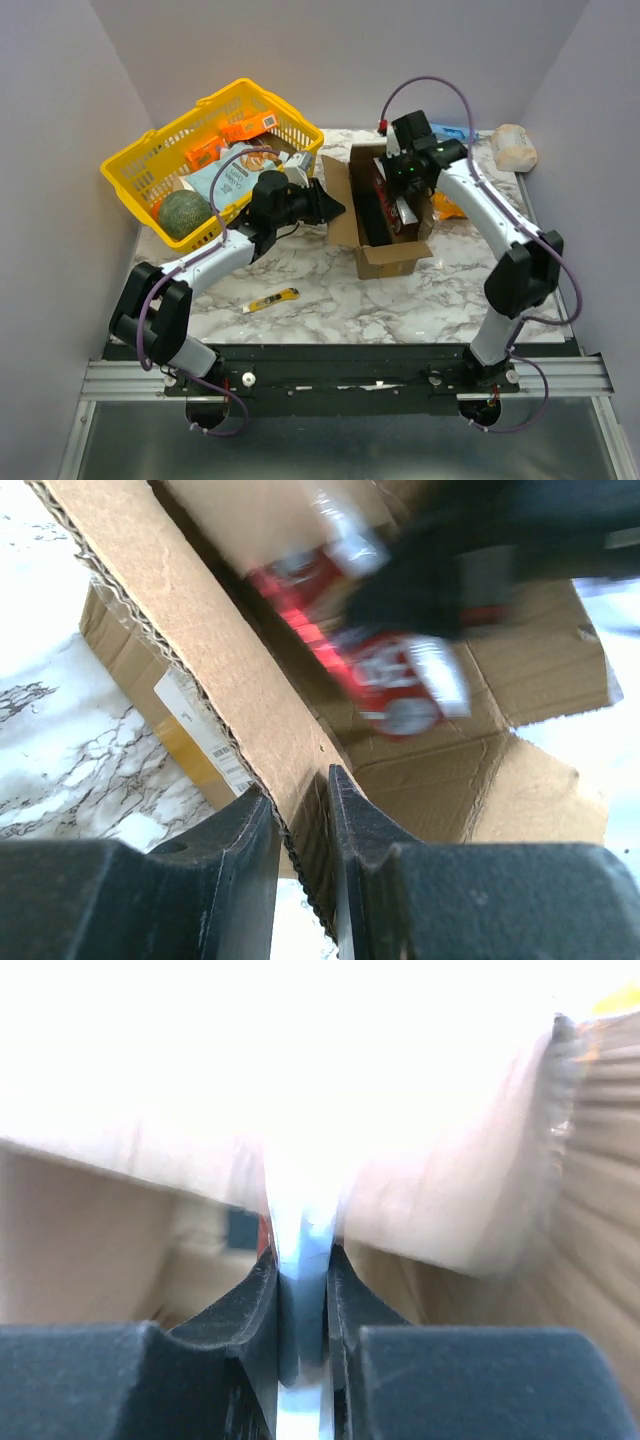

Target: Unpack the express box

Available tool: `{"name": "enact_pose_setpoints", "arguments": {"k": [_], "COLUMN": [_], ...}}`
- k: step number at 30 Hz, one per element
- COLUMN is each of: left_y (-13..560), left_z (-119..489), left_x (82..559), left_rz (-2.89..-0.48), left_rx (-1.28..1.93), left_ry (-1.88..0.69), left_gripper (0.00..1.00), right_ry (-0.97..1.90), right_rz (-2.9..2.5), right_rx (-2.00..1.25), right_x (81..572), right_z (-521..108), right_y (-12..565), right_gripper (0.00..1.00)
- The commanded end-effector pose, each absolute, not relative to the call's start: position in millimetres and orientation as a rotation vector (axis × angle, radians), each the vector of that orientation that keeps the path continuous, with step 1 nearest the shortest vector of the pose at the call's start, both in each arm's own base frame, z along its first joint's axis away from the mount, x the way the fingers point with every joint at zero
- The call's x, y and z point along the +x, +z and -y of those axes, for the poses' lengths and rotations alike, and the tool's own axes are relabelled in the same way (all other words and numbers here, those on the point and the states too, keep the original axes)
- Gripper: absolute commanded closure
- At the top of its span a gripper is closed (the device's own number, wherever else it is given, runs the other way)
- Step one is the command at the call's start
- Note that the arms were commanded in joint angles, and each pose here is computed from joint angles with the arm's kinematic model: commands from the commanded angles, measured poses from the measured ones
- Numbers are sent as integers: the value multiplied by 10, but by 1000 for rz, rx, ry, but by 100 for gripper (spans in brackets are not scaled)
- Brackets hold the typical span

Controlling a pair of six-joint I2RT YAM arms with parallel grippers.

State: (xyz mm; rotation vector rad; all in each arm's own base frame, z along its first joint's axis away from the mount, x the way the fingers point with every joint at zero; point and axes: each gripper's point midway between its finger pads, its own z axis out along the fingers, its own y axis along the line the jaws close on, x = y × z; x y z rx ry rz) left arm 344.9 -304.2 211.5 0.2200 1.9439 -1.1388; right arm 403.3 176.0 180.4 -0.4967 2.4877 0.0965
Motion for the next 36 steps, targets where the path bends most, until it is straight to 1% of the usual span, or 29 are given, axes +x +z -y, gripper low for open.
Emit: {"name": "enact_pose_setpoints", "arguments": {"k": [1,5,8,12,14,15,17,19,20,22,23,25,27,28,31,32,35,36], "left_y": [2137,2199,2209,2196,2192,2202,2198,2184,2178,2198,2191,2187,2190,2194,2206,2213,2213,2219], "left_z": [3043,3085,3111,3105,3093,3095,3084,3085,3081,3090,3089,3090,3090,3089,3090,3090,3096,3097], "left_x": [3558,3612,3633,3619,3609,3597,3586,3573,3569,3556,3553,3540,3532,3529,3517,3522,3515,3517], "left_rz": [-1938,-1924,-1925,-1933,-1935,-1933,-1934,-1937,-1940,-1934,-1935,-1936,-1938,-1937,-1934,-1932,-1933,-1931], "left_rx": [228,234,244,248,245,247,243,243,238,242,242,241,242,244,252,252,257,259], "left_ry": [-1121,-1130,-1136,-1133,-1130,-1131,-1129,-1131,-1131,-1134,-1134,-1137,-1135,-1134,-1133,-1132,-1132,-1131], "left_gripper": [68,68,68,68,68,68,67,67,67,67,67,67,67,67,67,67,67,66], "right_ry": [402,442,315,24,-90,-117,-213,-294,-320,-311,-329,-332,-332,-312,-247,-242,-210,-203], "right_rz": [-2343,-2241,-2159,-2059,-2055,-2051,-2120,-2193,-2259,-2305,-2367,-2469,-2548,-2552,-2583,-2593,-2590,-2594], "right_rx": [-658,-667,-516,-219,-67,-34,-28,-54,-66,-96,-153,-198,-260,-280,-367,-388,-388,-378], "right_x": [3490,3268,3307,3532,3558,3567,3553,3510,3445,3423,3359,3313,3250,3244,3187,3176,3237,3243], "right_z": [-1960,-1905,-1608,-777,-265,-139,111,229,278,312,323,321,334,310,229,223,179,170], "right_y": [2679,3039,3291,3495,3457,3438,3160,2876,2606,2348,2053,1677,1282,1198,901,836,824,876], "right_gripper": [88,91,94,96,97,98,98,97,98,97,96,94,87,84,70,55,31,28]}}
